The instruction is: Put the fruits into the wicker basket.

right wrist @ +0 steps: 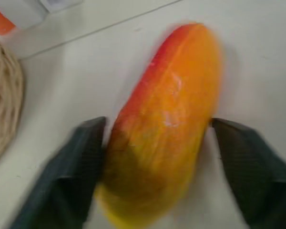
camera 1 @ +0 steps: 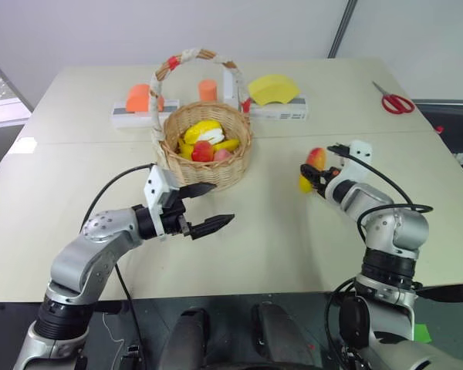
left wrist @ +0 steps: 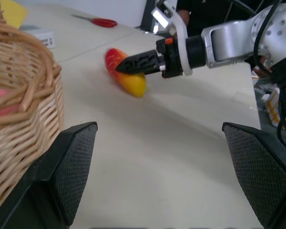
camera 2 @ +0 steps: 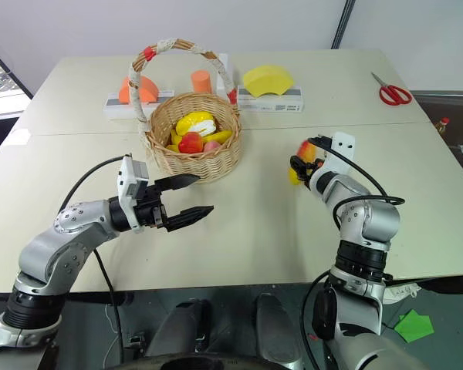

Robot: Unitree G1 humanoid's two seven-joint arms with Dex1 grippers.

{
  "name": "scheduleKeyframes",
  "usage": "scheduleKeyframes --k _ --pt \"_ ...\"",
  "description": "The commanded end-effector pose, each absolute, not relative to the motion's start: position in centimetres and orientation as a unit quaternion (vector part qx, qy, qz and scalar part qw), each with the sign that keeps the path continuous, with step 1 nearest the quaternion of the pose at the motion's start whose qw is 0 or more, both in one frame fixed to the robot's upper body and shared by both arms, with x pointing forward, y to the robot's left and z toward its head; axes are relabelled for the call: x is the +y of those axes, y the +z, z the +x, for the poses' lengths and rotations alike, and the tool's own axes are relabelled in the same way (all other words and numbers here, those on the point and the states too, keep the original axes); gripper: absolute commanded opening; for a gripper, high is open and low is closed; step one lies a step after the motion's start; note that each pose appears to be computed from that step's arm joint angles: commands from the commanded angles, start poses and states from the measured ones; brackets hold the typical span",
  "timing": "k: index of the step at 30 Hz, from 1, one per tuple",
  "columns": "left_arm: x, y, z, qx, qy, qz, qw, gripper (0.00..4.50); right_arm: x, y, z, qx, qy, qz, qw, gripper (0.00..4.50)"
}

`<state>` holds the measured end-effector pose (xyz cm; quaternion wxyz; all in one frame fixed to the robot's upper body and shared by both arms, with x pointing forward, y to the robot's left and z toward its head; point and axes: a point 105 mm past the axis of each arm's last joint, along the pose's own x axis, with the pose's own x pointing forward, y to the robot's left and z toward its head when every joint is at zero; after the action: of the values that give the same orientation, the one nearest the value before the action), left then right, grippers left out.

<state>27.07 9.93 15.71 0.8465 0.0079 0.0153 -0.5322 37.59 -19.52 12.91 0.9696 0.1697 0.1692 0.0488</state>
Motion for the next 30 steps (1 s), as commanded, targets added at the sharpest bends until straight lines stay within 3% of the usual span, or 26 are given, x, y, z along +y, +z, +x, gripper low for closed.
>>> scheduleKeyframes --k 1,4,7,10,12,16,23,29,30 --pt "10.3 16.7 26.7 -0.012 -0.523 0.026 0.852 4.5 -19.6 14.8 38.0 0.138 0.058 0.166 0.975 1.74" --pt "10.9 16.6 26.9 -0.013 -0.507 0.028 0.861 4.5 -19.1 16.4 38.1 0.112 0.081 0.125 0.982 1.5" --pt "12.3 16.7 27.4 -0.017 -0.479 0.033 0.877 4.5 -16.0 20.1 37.3 0.031 0.186 -0.016 0.982 1.5" --pt "14.4 16.7 27.7 -0.013 -0.449 0.041 0.893 4.5 -10.9 23.2 34.5 -0.058 0.346 -0.135 0.927 1.5" --pt "15.3 16.6 27.8 -0.009 -0.438 0.046 0.898 4.5 -8.8 24.0 33.2 -0.083 0.409 -0.159 0.895 1.5" --pt "16.0 16.6 27.9 -0.009 -0.429 0.053 0.902 4.5 -6.1 23.9 33.6 -0.09 0.45 -0.187 0.869 1.5" --pt "15.3 16.9 27.7 -0.022 -0.427 0.048 0.903 4.5 -1.6 24.1 39.0 -0.084 0.397 -0.187 0.894 1.5" --pt "15.0 16.9 27.6 -0.026 -0.422 0.045 0.905 4.5 -0.9 25.2 39.9 -0.108 0.386 -0.174 0.9 4.48" --pt "15.0 16.9 27.6 -0.026 -0.42 0.044 0.906 4.5 -1.0 25.6 39.4 -0.12 0.393 -0.168 0.896 4.48"
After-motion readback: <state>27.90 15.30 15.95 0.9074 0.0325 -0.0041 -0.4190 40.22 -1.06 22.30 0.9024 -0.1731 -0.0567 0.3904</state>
